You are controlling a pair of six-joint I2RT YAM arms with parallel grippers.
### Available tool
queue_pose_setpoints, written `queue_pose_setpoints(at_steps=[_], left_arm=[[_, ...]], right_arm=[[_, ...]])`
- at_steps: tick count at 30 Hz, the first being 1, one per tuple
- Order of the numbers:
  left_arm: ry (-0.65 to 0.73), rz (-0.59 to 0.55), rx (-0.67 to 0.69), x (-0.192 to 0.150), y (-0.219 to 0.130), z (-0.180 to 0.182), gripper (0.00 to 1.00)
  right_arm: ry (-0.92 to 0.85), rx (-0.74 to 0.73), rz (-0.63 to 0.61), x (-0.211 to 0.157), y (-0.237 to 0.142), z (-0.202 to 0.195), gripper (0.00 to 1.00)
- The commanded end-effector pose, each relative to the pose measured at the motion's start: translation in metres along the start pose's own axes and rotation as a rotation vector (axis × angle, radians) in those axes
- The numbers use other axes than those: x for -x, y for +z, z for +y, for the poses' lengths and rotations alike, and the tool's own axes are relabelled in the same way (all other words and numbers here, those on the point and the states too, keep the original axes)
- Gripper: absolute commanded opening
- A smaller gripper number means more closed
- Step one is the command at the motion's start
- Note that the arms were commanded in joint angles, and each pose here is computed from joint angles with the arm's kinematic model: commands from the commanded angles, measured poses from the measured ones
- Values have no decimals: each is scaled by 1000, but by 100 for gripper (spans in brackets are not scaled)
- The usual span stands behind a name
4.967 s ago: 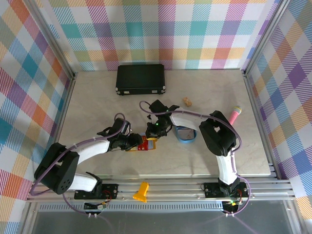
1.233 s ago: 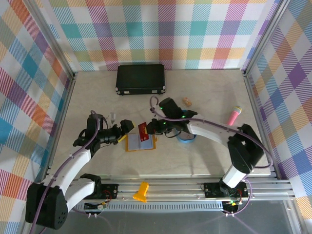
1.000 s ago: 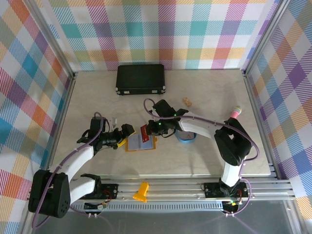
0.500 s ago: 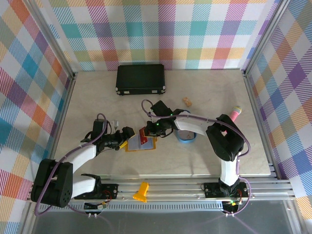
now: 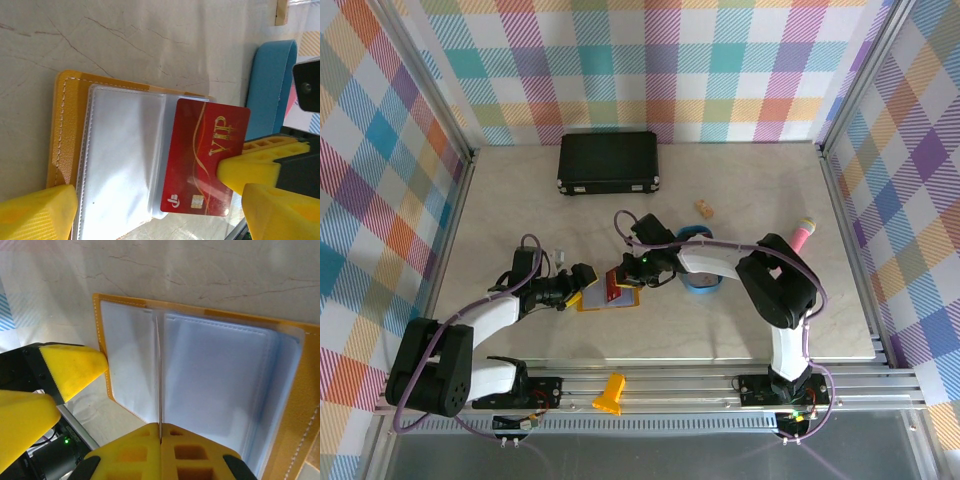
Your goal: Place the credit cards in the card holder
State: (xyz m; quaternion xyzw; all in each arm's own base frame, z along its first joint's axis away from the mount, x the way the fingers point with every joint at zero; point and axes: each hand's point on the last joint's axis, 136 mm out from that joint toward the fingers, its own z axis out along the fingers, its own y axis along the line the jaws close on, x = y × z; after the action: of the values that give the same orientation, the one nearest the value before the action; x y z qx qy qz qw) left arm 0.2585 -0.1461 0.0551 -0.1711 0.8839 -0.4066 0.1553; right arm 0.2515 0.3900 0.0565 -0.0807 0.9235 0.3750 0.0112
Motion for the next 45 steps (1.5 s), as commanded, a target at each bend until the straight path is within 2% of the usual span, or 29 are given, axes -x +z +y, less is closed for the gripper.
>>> queue_pose_setpoints(at_steps=[1, 12, 27, 45], left_arm=[[22, -10, -1, 1, 1, 4, 85], [13, 7, 5, -3, 7, 10, 84], [17, 12, 31, -8, 5, 17, 83], [20, 16, 39, -9, 5, 18, 82]], right_arm=[[5, 44, 16, -2, 7, 2, 0], [18, 67, 23, -3, 15, -1, 0], [16, 21, -20, -3, 1, -5, 0], [73, 5, -31, -4, 7, -16, 0]])
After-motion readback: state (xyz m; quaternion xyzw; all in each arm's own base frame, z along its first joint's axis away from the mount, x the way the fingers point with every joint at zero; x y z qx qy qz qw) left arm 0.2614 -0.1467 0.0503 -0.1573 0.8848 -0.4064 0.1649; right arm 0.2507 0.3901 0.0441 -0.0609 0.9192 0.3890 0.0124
